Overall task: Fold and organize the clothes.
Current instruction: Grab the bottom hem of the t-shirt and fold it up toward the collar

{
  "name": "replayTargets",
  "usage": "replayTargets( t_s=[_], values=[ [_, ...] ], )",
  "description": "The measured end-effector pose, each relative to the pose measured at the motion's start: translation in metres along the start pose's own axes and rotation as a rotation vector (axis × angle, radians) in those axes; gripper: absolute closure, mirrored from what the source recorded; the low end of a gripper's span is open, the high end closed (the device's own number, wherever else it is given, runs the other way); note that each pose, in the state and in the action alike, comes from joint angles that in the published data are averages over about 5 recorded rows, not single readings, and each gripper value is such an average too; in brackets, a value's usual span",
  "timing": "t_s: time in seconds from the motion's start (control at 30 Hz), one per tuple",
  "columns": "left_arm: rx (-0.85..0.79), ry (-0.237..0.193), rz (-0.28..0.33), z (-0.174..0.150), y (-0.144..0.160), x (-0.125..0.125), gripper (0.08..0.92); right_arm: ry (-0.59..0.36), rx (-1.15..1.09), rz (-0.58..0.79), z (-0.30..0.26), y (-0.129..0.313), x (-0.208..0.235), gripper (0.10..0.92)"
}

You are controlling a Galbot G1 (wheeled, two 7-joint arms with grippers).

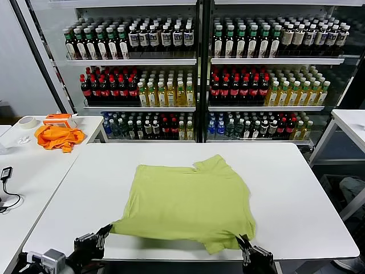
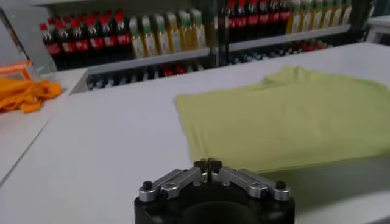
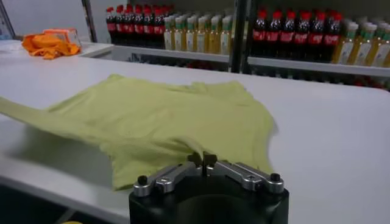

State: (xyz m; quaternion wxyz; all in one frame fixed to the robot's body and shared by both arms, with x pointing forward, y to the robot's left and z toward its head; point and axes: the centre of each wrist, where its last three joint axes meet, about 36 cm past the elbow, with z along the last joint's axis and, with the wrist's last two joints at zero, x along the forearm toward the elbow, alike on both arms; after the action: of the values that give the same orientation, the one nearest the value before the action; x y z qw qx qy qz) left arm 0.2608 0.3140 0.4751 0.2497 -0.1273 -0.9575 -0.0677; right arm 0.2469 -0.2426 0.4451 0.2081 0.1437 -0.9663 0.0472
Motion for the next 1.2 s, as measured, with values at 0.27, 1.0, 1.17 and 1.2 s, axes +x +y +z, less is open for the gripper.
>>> replayTargets(
  t_s=[0.27, 1.0, 1.17, 1.2],
  values=[
    [0.02, -0.03, 0.006, 0.008, 0.013, -0.038, 0.918, 0.002, -0.009, 0.016, 0.004, -0.007, -0.033, 0.908],
    [0.021, -0.04, 0.019, 0.008, 0.036, -0.13, 0.918, 0.048, -0.042, 0.04, 0.018, -0.015, -0.064, 0.908],
    [0.014, -0.037, 0.022, 0.006, 0.037, -0.143, 0.918, 0.046, -0.049, 0.04, 0.018, -0.014, -0.068, 0.908],
    [0.014, -0.036, 0.022, 0.006, 0.038, -0.145, 0.918, 0.046, -0.05, 0.042, 0.018, -0.014, -0.069, 0.907]
  ],
)
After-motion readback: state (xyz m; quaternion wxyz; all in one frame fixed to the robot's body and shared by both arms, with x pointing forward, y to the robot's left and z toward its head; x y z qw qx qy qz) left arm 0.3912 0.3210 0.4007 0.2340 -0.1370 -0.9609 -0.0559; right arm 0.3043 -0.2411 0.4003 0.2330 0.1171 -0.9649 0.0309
